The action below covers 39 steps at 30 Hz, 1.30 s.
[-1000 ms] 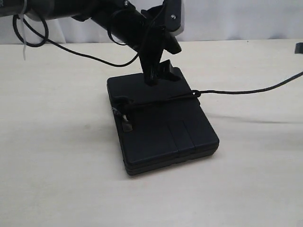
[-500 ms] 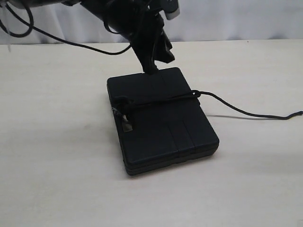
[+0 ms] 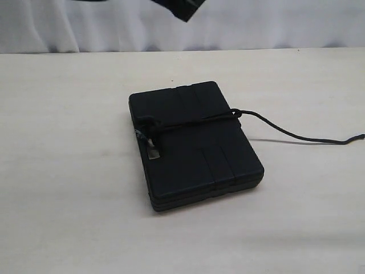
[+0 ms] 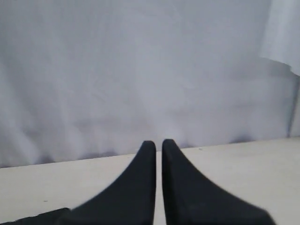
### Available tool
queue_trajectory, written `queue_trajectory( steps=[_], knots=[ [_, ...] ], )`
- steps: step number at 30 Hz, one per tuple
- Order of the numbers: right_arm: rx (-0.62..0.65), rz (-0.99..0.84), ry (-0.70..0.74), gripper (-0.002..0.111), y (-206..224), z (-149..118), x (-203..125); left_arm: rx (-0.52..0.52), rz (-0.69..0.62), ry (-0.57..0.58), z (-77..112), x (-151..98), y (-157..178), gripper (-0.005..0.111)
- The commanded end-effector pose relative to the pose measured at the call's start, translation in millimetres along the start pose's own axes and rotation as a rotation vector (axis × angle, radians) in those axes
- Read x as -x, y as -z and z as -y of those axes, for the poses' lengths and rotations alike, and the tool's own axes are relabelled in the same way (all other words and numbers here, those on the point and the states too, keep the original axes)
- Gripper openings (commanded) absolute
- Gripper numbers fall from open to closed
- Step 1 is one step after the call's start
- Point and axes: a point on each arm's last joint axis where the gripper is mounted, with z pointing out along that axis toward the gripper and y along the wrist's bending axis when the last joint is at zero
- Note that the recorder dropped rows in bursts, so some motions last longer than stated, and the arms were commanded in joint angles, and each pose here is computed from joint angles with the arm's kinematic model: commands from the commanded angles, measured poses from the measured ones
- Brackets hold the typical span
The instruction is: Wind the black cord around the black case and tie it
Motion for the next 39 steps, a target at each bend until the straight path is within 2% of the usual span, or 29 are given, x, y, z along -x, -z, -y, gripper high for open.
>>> queue_trajectory(
  steps=[1, 5, 9, 16, 21, 29, 34, 39],
  knots=[
    [0.172, 0.061, -0.006, 0.004, 18, -28, 4, 0.089, 0.149, 0.063, 12.2, 12, 43, 0.000],
    [0.306, 0.091, -0.039, 0.004, 36, -47, 10, 0.209, 0.278, 0.115, 26.4, 3, 80, 0.000],
    [0.398, 0.138, -0.055, 0.004, 53, -55, 17, 0.352, 0.382, 0.133, 44.8, -20, 120, 0.000],
    [0.447, 0.171, -0.077, 0.004, 86, -51, 23, 0.537, 0.612, 0.182, 89.1, -66, 197, 0.000],
    [0.397, 0.153, -0.102, 0.004, 104, -38, 20, 0.555, 0.688, 0.201, 120.1, -104, 224, 0.000],
    [0.382, 0.173, -0.110, 0.004, 125, -24, -11, 0.593, 0.801, 0.185, 153.9, -150, 249, 0.000],
    [0.422, 0.231, -0.124, 0.004, 132, -22, -28, 0.578, 0.844, 0.189, 165.7, -163, 256, 0.000],
    [0.438, 0.227, -0.121, 0.004, 130, -23, -43, 0.538, 0.825, 0.165, 172.0, -166, 256, 0.000]
  ],
)
